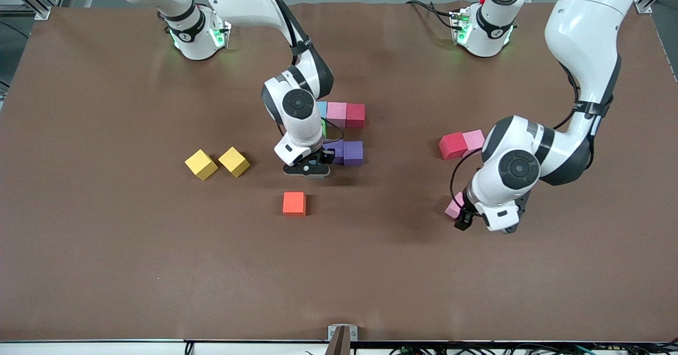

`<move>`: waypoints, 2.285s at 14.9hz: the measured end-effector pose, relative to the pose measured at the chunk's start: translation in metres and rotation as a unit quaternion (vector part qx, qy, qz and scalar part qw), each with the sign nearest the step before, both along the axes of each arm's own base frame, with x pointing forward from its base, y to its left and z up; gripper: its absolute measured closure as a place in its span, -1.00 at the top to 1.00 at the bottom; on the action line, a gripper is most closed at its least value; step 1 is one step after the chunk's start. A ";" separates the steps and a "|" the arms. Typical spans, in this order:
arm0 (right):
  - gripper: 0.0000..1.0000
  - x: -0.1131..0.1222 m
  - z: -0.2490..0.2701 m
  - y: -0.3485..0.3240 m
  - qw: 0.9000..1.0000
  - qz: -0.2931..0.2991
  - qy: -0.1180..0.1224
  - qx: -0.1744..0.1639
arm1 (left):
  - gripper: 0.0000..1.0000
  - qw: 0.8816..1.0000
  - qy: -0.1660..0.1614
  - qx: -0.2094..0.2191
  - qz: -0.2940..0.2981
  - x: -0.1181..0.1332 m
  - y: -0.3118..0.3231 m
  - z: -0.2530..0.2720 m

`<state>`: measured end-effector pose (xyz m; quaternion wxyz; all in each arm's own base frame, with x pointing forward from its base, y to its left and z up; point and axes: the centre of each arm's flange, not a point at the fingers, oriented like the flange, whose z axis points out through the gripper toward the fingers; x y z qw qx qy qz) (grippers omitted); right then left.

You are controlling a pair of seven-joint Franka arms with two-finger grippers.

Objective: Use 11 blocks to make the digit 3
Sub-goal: 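Move the left gripper to the pink cube while the right gripper holds light blue, then grasp the pink cube with the left gripper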

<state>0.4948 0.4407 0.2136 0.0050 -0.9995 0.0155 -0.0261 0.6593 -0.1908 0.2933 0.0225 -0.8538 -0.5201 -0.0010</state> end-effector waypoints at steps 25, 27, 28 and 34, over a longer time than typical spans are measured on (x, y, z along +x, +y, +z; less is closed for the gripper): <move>0.06 -0.002 0.000 0.003 0.999 0.033 -0.004 0.000 | 1.00 0.999 0.021 0.004 -0.049 -0.006 0.011 -0.055; 0.06 -0.002 0.000 0.003 0.999 0.033 -0.004 0.000 | 1.00 0.999 0.017 0.000 -0.049 -0.006 0.014 -0.060; 0.06 -0.002 0.000 0.003 0.999 0.033 -0.004 0.000 | 1.00 0.999 0.015 -0.001 -0.052 -0.007 0.015 -0.062; 0.06 -0.002 0.000 0.003 0.999 0.033 -0.003 0.000 | 1.00 0.998 0.005 -0.010 -0.066 -0.016 0.010 -0.075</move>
